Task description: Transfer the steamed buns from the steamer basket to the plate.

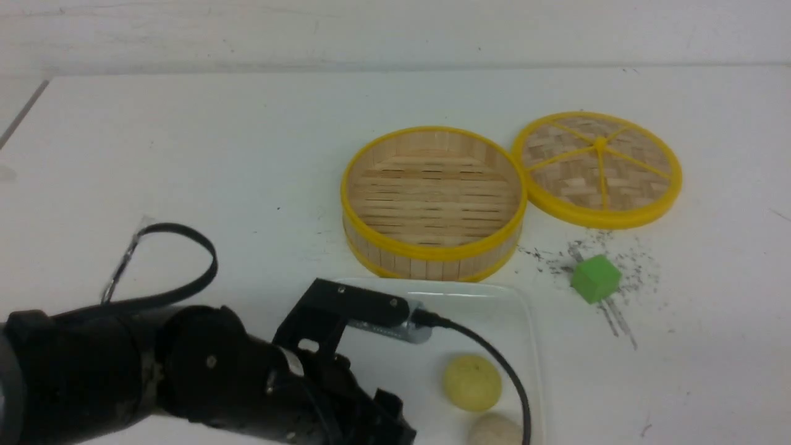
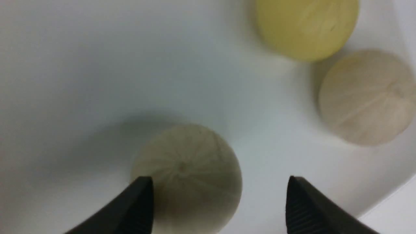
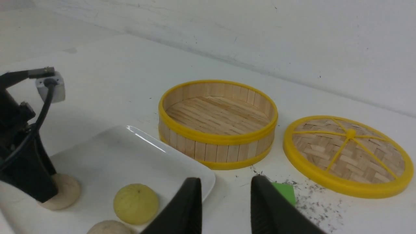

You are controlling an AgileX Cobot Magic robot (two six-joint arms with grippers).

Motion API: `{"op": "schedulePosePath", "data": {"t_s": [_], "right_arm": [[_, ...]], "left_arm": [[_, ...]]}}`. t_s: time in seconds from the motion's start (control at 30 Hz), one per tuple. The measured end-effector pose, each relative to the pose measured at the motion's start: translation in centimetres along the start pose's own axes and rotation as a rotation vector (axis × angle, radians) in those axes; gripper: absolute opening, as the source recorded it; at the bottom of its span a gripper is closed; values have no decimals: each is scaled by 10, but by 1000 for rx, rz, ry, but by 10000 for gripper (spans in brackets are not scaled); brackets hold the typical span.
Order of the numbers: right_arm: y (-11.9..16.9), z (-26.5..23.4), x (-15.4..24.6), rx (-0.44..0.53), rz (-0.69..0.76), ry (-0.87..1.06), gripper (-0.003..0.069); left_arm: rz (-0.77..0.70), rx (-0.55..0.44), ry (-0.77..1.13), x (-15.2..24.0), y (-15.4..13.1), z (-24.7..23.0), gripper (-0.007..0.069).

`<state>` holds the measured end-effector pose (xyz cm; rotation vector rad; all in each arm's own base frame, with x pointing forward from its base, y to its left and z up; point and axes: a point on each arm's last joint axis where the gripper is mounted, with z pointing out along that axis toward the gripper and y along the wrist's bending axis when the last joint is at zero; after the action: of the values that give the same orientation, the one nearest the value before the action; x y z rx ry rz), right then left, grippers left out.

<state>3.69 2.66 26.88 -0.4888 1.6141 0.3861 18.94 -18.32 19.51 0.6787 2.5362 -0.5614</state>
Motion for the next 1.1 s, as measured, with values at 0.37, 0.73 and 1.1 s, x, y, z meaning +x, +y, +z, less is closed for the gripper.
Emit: {"op": "schedulePosePath", "data": {"t_s": [0.37,0.73,1.1], "right_arm": [[0,0,-2,4,0,-18,240],[0,0,-2,4,0,-19,240],[0,0,-2,4,0,-19,240]], "left_arm": [[534,-123,-541,-107,-28,-83,425],[283,-355,-712,-108,38,-175,418],[196,-472,-645,-40,31,-257,418]]}}
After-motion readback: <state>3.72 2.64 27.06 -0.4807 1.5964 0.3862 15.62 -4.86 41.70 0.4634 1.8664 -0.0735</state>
